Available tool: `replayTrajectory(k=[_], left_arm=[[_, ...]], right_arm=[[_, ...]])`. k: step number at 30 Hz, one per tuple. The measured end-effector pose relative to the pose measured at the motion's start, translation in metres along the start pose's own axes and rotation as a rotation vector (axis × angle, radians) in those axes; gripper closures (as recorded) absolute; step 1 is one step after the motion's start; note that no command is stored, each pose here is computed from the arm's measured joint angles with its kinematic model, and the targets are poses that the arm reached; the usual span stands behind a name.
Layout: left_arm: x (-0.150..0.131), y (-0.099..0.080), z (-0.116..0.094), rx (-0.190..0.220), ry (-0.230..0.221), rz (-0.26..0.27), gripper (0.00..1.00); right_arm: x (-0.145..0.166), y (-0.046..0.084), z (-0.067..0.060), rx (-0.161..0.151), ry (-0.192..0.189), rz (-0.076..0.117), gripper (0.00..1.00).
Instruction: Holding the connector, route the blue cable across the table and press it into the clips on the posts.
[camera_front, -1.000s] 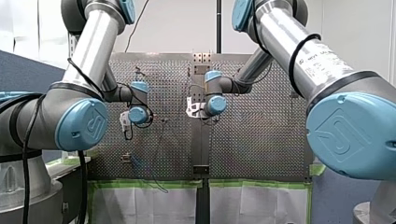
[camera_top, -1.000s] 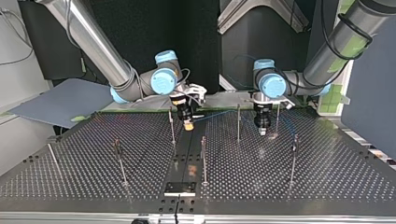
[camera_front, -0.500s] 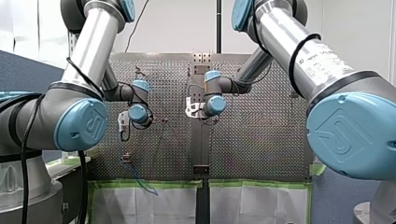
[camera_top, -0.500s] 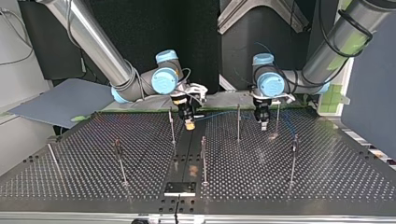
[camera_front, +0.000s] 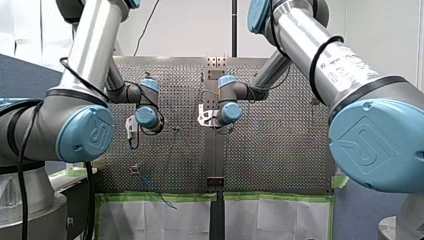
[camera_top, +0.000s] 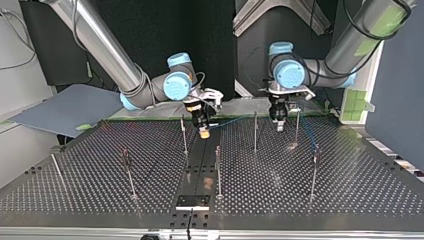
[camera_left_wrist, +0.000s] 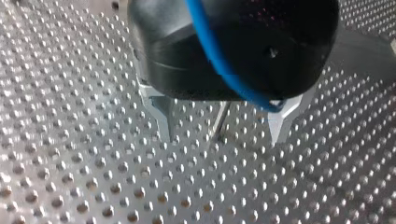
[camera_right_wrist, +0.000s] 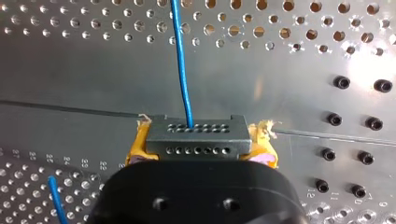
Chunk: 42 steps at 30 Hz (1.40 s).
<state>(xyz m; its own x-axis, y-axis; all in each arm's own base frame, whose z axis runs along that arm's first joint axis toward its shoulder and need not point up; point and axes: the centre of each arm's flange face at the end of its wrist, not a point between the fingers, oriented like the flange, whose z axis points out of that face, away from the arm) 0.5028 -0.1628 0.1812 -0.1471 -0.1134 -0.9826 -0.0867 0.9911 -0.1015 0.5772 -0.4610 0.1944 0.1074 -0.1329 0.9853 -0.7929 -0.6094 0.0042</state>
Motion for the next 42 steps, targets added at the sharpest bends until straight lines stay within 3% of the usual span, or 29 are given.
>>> replayTrajectory(k=[13, 19, 28, 35, 42], left_arm=[[0.003, -0.019, -0.064, 0.038, 0.04, 0.037, 0.0], [0.006, -0.035, -0.076, 0.081, 0.032, 0.042, 0.0], [-0.004, -0.071, -0.082, 0.14, -0.035, -0.016, 0.0], [-0.005, -0.091, -0.08, 0.183, -0.035, -0.028, 0.0], [0.001, -0.102, -0.06, 0.181, -0.04, -0.03, 0.0]], right_arm=[[0.0, -0.003, -0.001, 0.004, -0.004, -0.002, 1.0], [0.0, -0.004, -0.002, 0.005, -0.004, -0.005, 1.0], [0.009, -0.002, -0.007, 0.004, -0.021, -0.005, 1.0], [0.017, 0.003, -0.014, -0.002, -0.051, 0.008, 1.0], [0.012, 0.006, -0.018, -0.007, -0.073, 0.022, 1.0]])
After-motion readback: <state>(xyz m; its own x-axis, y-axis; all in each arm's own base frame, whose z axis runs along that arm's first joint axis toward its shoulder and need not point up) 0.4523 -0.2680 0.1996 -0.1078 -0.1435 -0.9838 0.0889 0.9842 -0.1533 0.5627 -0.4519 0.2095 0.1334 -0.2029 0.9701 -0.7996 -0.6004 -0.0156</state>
